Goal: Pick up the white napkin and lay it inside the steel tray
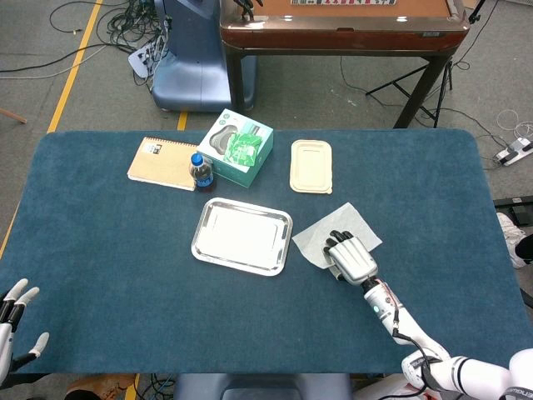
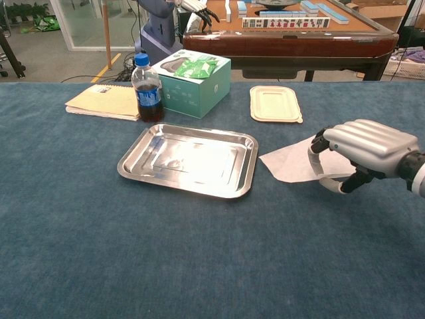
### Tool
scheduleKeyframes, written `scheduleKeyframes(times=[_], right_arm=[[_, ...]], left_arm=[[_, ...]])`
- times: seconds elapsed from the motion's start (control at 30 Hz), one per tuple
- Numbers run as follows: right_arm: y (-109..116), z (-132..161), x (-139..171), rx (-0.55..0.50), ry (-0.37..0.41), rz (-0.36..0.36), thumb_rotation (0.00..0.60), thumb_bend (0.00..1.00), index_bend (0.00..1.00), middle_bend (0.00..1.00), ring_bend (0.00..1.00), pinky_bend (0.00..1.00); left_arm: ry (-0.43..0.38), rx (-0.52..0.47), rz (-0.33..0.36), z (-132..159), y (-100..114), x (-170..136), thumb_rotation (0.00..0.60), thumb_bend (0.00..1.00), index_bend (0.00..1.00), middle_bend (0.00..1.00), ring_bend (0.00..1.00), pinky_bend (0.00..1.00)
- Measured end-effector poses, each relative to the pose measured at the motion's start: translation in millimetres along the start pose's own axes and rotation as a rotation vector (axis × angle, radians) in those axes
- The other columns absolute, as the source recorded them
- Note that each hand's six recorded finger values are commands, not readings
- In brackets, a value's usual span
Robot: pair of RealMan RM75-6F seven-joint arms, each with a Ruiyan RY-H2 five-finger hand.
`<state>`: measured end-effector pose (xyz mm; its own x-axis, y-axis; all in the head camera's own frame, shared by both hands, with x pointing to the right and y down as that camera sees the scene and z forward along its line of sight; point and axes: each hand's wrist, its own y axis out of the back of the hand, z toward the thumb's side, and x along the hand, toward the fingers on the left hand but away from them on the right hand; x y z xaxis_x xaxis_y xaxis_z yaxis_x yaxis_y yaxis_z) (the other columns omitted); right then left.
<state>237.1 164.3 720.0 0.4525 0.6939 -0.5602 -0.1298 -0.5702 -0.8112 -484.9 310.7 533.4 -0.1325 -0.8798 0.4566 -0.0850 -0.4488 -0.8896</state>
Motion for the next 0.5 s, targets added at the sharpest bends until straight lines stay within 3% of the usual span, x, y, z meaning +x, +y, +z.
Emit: scheduleKeyframes(times=[0.27, 0.5], right_arm=[[22, -11, 2, 0.011, -0.005, -0.04, 0.6, 0.44, 0.67, 0.43, 0.23, 0.31], [60, -14, 2, 0.025, 0.025, -0.105, 0.6, 0.44, 0.68, 0.44, 0.24, 0.31]], left_arm=[[-0.007, 0.003, -0.007, 4, -1, 2, 0.6, 0.24, 0.17, 0.09, 0.09, 0.0], [-0.01, 0.005, -0.01, 6, -2, 3, 0.6, 0.24, 0.17, 0.09, 0.09, 0.0]])
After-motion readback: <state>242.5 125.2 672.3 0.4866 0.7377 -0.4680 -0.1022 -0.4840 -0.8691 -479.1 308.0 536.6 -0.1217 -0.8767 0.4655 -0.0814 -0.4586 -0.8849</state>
